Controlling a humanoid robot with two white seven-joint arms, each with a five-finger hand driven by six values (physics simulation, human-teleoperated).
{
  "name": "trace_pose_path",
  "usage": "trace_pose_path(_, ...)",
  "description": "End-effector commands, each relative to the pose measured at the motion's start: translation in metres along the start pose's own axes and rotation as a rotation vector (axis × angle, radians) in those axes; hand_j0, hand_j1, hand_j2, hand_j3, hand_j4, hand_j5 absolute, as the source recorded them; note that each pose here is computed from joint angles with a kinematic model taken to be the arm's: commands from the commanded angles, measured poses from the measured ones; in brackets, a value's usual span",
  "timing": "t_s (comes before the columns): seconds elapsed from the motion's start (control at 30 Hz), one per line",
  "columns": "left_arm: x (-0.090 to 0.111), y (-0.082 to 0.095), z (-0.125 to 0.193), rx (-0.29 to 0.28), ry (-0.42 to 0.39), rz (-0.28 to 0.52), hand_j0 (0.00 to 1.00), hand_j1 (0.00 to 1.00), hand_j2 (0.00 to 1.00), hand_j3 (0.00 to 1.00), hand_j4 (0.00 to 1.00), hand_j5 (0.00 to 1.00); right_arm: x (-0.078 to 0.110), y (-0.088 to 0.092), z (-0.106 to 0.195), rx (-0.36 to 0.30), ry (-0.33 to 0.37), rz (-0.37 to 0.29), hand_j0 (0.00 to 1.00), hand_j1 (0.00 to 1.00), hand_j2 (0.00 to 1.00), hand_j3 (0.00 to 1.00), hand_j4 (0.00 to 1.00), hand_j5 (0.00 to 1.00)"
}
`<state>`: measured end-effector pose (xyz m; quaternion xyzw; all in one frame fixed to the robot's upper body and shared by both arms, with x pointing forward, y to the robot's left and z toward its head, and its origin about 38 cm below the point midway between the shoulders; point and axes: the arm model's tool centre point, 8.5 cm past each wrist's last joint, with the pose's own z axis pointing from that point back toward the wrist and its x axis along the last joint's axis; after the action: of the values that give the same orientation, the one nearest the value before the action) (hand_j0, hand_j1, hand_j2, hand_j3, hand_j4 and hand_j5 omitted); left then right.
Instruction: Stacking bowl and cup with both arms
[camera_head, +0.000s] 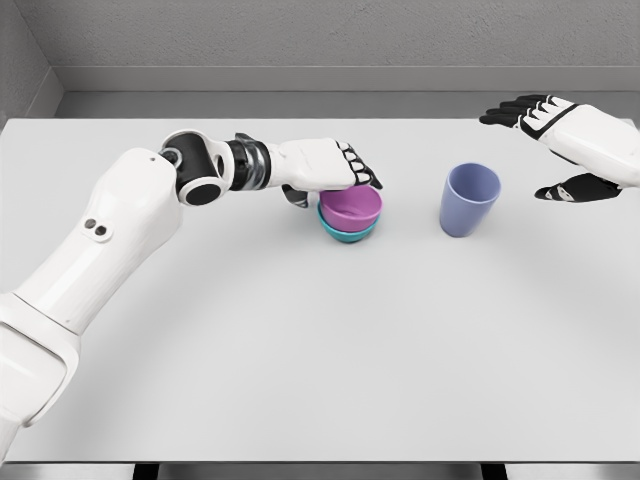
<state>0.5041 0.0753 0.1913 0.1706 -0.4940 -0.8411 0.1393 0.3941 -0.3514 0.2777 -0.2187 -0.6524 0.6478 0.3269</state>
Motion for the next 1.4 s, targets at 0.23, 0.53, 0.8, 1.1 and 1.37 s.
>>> trace_pose_path(0.23,-0.036,0.001,0.056,0.097,0.027,0.127,1.0,1.0,1.0,1.0,1.0,1.0,-0.001,0.0,0.0,-0.003,0.003,-0.005,1.0,1.0,1.0,1.0,1.0,1.0)
trace_pose_path(0.53,-0.07,-0.047,0.224,0.106,0.145,0.255,1.0,1.0,1.0,1.0,1.0,1.0,-0.006,-0.001,0.003,-0.004,0.011,-0.003,1.0,1.0,1.0,1.0,1.0,1.0)
trace_pose_path(0.8,-0.063,-0.08,0.255,0.084,0.182,0.32,1.0,1.0,1.0,1.0,1.0,1.0,-0.031,0.013,-0.02,0.206,0.212,0.211,1.0,1.0,1.0,1.0,1.0,1.0)
trace_pose_path(1.1,-0.062,-0.092,0.258,0.08,0.193,0.349,1.0,1.0,1.0,1.0,1.0,1.0,-0.021,0.03,-0.059,0.368,0.146,0.223,1.0,1.0,1.0,1.0,1.0,1.0)
trace_pose_path(1.37,-0.064,-0.096,0.259,0.073,0.203,0.357,1.0,1.0,1.0,1.0,1.0,1.0,-0.027,0.031,-0.063,0.397,0.125,0.226,1.0,1.0,1.0,1.0,1.0,1.0)
